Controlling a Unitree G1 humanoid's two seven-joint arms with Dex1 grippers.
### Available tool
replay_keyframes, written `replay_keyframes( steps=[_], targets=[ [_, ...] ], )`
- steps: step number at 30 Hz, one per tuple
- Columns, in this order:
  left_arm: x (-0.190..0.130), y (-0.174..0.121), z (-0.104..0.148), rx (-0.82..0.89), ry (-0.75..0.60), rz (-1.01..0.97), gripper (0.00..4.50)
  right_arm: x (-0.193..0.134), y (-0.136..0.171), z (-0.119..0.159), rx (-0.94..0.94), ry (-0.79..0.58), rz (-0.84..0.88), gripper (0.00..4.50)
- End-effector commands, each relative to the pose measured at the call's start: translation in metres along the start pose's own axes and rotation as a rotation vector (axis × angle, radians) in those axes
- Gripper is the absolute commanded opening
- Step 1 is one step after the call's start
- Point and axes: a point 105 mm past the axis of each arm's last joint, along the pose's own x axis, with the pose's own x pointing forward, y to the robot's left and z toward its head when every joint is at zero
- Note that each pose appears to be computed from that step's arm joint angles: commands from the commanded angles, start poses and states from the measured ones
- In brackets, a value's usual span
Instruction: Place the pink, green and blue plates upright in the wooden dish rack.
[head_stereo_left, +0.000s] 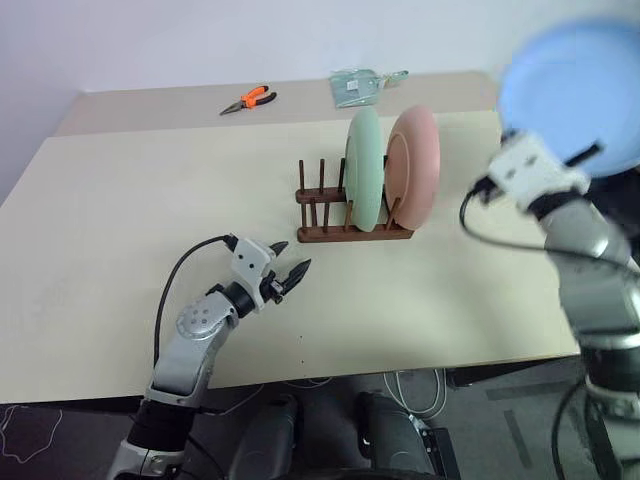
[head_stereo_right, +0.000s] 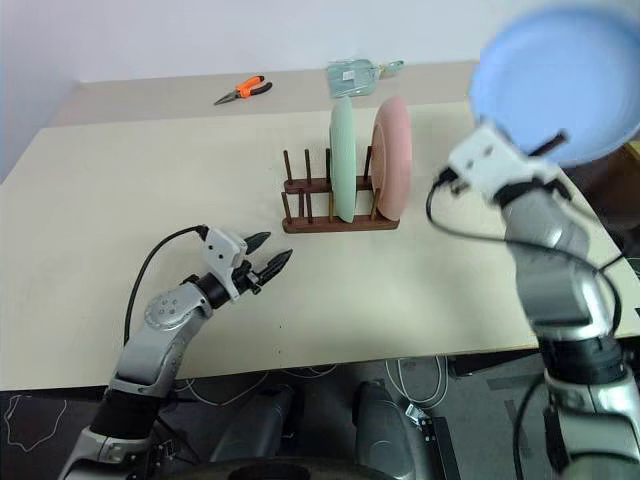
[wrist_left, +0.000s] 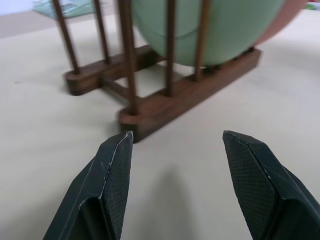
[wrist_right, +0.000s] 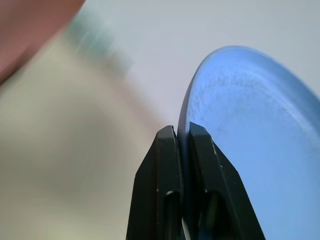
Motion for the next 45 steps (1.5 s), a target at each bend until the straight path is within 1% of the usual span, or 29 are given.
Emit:
replay_keyframes(
  steps=[1, 2, 3, 5, 6, 7, 8, 9, 10, 12, 13, 15, 18, 20, 22, 29, 31, 32, 33, 35, 36, 37, 38, 39, 45],
  targets=[
    [-0.001, 0.024, 0.014, 0.078, -0.058, 0.105, 2.94, 0.009, -0.021, 0.068, 0.302, -0.272, 0.026, 0.03],
    [-0.002, 0.031, 0.015, 0.096, -0.062, 0.141, 2.94, 0.01, -0.019, 0.088, 0.39, -0.349, 0.072, 0.03],
    [-0.002, 0.035, 0.015, 0.107, -0.064, 0.163, 2.94, 0.01, -0.018, 0.101, 0.439, -0.398, 0.103, 0.03],
    [-0.006, 0.053, 0.016, 0.139, -0.069, 0.245, 2.94, 0.007, -0.005, 0.146, 0.71, -0.563, 0.245, 0.03],
    [-0.008, 0.06, 0.016, 0.148, -0.068, 0.28, 2.94, 0.006, 0.003, 0.163, 0.847, -0.62, 0.316, 0.03],
    [-0.011, 0.066, 0.015, 0.153, -0.066, 0.303, 2.94, 0.005, 0.013, 0.177, 0.976, -0.648, 0.387, 0.03],
    [-0.014, 0.069, 0.014, 0.167, -0.061, 0.318, 2.94, 0.006, 0.025, 0.186, 1.081, -0.654, 0.44, 0.03],
    [-0.016, 0.069, 0.01, 0.17, -0.056, 0.331, 2.94, 0.005, 0.038, 0.189, 1.176, -0.633, 0.488, 0.03],
    [-0.02, 0.073, 0.01, 0.176, -0.055, 0.349, 2.94, 0.013, 0.051, 0.189, 1.299, -0.58, 0.504, 0.03],
    [-0.026, 0.079, 0.011, 0.183, -0.056, 0.382, 2.94, 0.023, 0.072, 0.188, 1.417, -0.488, 0.492, 0.03],
    [-0.03, 0.082, 0.01, 0.178, -0.055, 0.401, 2.94, 0.025, 0.085, 0.187, 1.497, -0.448, 0.526, 0.03],
    [-0.035, 0.083, 0.007, 0.175, -0.045, 0.415, 2.94, 0.025, 0.104, 0.189, 1.576, -0.4, 0.585, 0.03],
    [-0.04, 0.08, 0.004, 0.178, -0.034, 0.415, 2.94, 0.021, 0.118, 0.193, 1.663, -0.37, 0.644, 0.03],
    [-0.043, 0.079, 0.003, 0.175, -0.032, 0.419, 2.94, 0.001, 0.109, 0.206, 1.661, -0.432, 0.655, 0.03],
    [-0.045, 0.078, 0.003, 0.174, -0.031, 0.421, 2.94, -0.019, 0.105, 0.216, 1.685, -0.443, 0.652, 0.03],
    [-0.047, 0.076, 0.005, 0.171, -0.035, 0.42, 2.94, -0.113, 0.098, 0.233, 1.798, -0.34, 0.649, 0.03],
    [-0.047, 0.075, 0.005, 0.17, -0.035, 0.417, 2.94, -0.13, 0.096, 0.247, 1.83, -0.321, 0.709, 0.03],
    [-0.046, 0.074, 0.005, 0.169, -0.035, 0.413, 2.94, -0.137, 0.094, 0.26, 1.84, -0.315, 0.743, 0.03],
    [-0.045, 0.072, 0.005, 0.17, -0.035, 0.406, 2.94, -0.164, 0.092, 0.302, 1.854, -0.283, 0.763, 0.03],
    [-0.044, 0.07, 0.005, 0.169, -0.035, 0.396, 2.94, -0.146, 0.098, 0.275, 1.867, -0.151, 0.702, 0.03],
    [-0.043, 0.07, 0.005, 0.168, -0.036, 0.394, 2.94, -0.101, 0.11, 0.258, 1.83, -0.1, 0.655, 0.03],
    [-0.043, 0.07, 0.005, 0.167, -0.036, 0.393, 2.94, -0.067, 0.111, 0.236, 1.827, -0.082, 0.617, 0.03],
    [-0.042, 0.07, 0.005, 0.169, -0.038, 0.389, 2.94, -0.044, 0.114, 0.227, 1.816, -0.071, 0.603, 0.03],
    [-0.041, 0.069, 0.006, 0.169, -0.04, 0.383, 2.94, -0.029, 0.114, 0.221, 1.8, -0.073, 0.595, 0.03],
    [-0.037, 0.067, 0.009, 0.167, -0.05, 0.365, 2.94, 0.009, 0.101, 0.207, 1.729, -0.078, 0.538, 0.03]
  ],
)
